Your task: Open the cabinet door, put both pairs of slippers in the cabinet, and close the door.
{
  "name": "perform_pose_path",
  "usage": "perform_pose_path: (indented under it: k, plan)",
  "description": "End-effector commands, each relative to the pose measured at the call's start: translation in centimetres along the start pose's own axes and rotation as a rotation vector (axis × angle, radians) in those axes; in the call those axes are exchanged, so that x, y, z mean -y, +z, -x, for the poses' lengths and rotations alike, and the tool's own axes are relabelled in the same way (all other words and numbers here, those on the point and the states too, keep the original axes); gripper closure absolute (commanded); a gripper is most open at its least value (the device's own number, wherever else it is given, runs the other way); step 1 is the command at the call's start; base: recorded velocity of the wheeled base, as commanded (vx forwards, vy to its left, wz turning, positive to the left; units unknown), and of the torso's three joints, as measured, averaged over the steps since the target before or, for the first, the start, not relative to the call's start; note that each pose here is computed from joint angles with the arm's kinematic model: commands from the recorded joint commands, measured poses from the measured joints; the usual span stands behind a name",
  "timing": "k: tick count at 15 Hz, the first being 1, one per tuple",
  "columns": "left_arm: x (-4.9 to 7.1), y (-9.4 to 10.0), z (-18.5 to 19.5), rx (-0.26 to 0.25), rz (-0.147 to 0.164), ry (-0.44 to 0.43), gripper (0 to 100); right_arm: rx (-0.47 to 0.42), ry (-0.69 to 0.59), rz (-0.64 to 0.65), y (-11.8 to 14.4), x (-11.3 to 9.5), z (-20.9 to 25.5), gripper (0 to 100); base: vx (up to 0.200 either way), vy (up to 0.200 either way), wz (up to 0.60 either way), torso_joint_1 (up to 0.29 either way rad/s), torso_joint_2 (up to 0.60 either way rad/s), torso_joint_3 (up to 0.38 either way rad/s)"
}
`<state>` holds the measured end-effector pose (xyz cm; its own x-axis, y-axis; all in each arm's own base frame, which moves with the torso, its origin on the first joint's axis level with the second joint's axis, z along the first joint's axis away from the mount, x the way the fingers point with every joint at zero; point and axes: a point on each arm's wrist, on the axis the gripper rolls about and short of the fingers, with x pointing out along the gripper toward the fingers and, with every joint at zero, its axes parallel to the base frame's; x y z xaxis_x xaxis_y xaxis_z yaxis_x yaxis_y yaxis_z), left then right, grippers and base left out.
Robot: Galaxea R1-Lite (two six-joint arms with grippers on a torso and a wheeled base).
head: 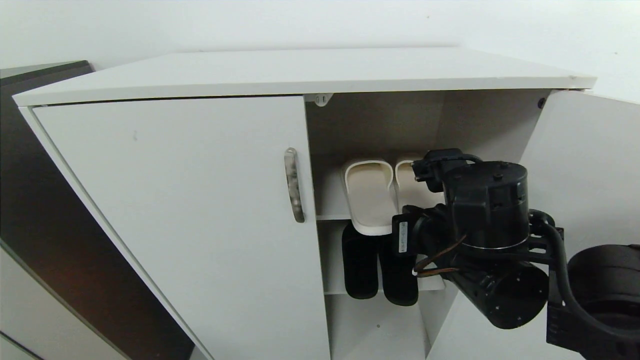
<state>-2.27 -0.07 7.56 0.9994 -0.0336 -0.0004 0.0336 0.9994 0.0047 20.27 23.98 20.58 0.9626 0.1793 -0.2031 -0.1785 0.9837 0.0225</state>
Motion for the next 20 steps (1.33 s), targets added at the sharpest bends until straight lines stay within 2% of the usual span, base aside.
perform_pose_path:
  k: [1,6,20]
  plan:
    - [0.00,0.00,0.00,0.000,0.002,0.000,100,-0.019,-0.001,0.017,-0.84,0.22,0.19,100,0.000,0.000,0.00,0.000,0.00,0.000]
    - [0.00,0.00,0.00,0.000,0.002,0.000,100,-0.031,-0.004,0.027,-1.37,0.08,-0.02,100,0.000,0.000,0.00,0.000,0.00,0.000]
    - [0.00,0.00,0.00,0.000,0.002,0.000,100,-0.031,-0.004,0.028,-1.65,-0.02,-0.20,100,-0.200,0.000,0.00,0.004,0.00,0.004]
